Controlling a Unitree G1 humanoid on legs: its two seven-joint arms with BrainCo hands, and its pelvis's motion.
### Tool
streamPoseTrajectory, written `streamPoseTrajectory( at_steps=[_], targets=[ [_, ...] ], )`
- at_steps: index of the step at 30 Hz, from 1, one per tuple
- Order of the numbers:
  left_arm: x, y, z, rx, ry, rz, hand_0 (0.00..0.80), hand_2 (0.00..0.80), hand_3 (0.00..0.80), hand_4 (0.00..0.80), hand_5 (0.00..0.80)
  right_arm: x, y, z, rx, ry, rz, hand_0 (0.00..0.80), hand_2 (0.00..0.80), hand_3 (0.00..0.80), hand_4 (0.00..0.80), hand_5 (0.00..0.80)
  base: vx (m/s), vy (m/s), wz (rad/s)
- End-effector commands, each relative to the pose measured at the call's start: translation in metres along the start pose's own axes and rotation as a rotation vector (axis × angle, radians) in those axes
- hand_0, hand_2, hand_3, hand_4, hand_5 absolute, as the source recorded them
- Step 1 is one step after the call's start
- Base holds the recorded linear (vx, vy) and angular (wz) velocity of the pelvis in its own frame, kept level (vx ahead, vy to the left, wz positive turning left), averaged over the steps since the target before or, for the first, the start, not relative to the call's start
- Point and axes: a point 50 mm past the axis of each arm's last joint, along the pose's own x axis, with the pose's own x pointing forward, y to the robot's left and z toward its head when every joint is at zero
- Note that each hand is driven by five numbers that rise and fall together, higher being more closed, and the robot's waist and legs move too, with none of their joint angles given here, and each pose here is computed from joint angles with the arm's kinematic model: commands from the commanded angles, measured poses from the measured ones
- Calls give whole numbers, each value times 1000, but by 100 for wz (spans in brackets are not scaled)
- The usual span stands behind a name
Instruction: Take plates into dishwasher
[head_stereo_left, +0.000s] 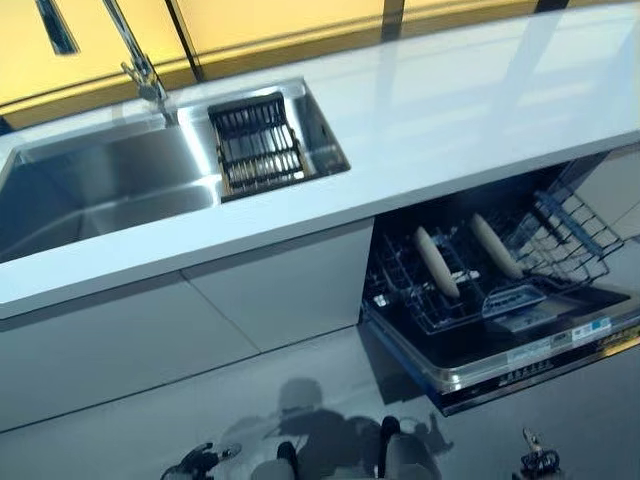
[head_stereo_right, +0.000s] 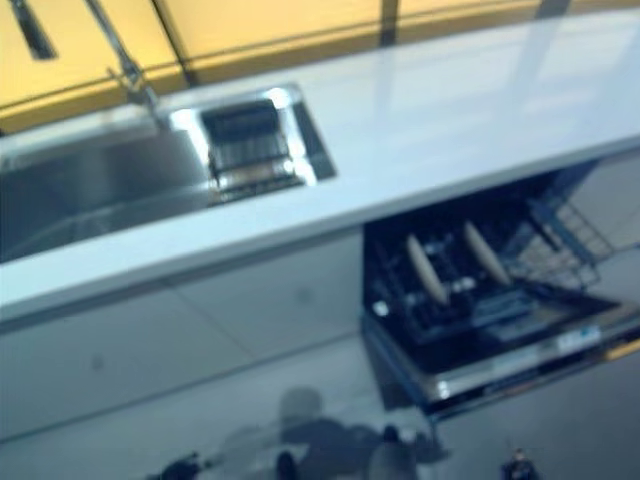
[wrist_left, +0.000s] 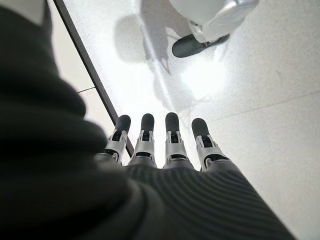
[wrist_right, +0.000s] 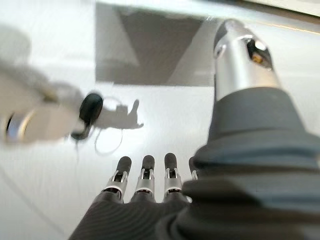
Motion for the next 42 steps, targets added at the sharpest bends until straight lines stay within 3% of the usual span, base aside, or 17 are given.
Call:
streamPoseTrajectory(
  at_steps=[1, 5, 8, 10, 13, 19, 25, 30, 36, 42],
  targets=[
    [-1, 2, 1, -46, -29, 28, 0, 0, 0, 0, 0, -4, 48, 13, 246, -29, 222, 0, 0, 0, 0, 0, -107, 36, 4],
    [0, -4, 5, -69, -54, 23, 0, 0, 0, 0, 0, -15, 96, 19, 424, -9, 492, 0, 0, 0, 0, 0, -89, 45, 7],
    [0, -9, 10, -94, -68, 15, 0, 0, 0, 0, 0, -32, 145, 34, 441, -47, 657, 0, 0, 0, 0, 0, -64, 58, 6],
    [0, -10, 11, -97, -70, 14, 0, 0, 0, 0, 0, -38, 157, 38, 430, -58, 689, 0, 0, 0, 0, 0, -17, 39, 7],
    [0, -16, 8, -100, -59, 6, 0, 0, 0, 0, 0, -65, 206, 53, 348, -99, 869, 0, 0, 0, 0, 0, 0, 51, 6],
    [-1, -11, 6, -85, -41, 6, 0, 0, 0, 0, 0, -152, 299, 62, 130, -204, 1324, 0, 0, 0, 0, 0, 41, 4, -4],
    [-2, 2, 9, -50, -37, 8, 0, 0, 0, 0, 0, -220, 338, 68, 52, -276, 1625, 0, 0, 0, 0, 0, -4, -11, -4],
    [-3, 7, 5, -12, -26, 8, 0, 0, 0, 0, 0, -233, 345, 76, 29, -292, 1625, 0, 0, 0, 0, 0, 37, -34, 9],
    [-5, 11, -4, 9, 3, 15, 0, 0, 0, 0, 0, -221, 340, 82, -53, -317, 1524, 0, 0, 0, 0, 0, 68, -8, 16],
    [-5, 14, -9, 9, 13, 17, 0, 0, 0, 0, 0, -167, 311, 89, -360, -422, 1123, 0, 0, 0, 0, 0, 43, 6, -2]
  ],
)
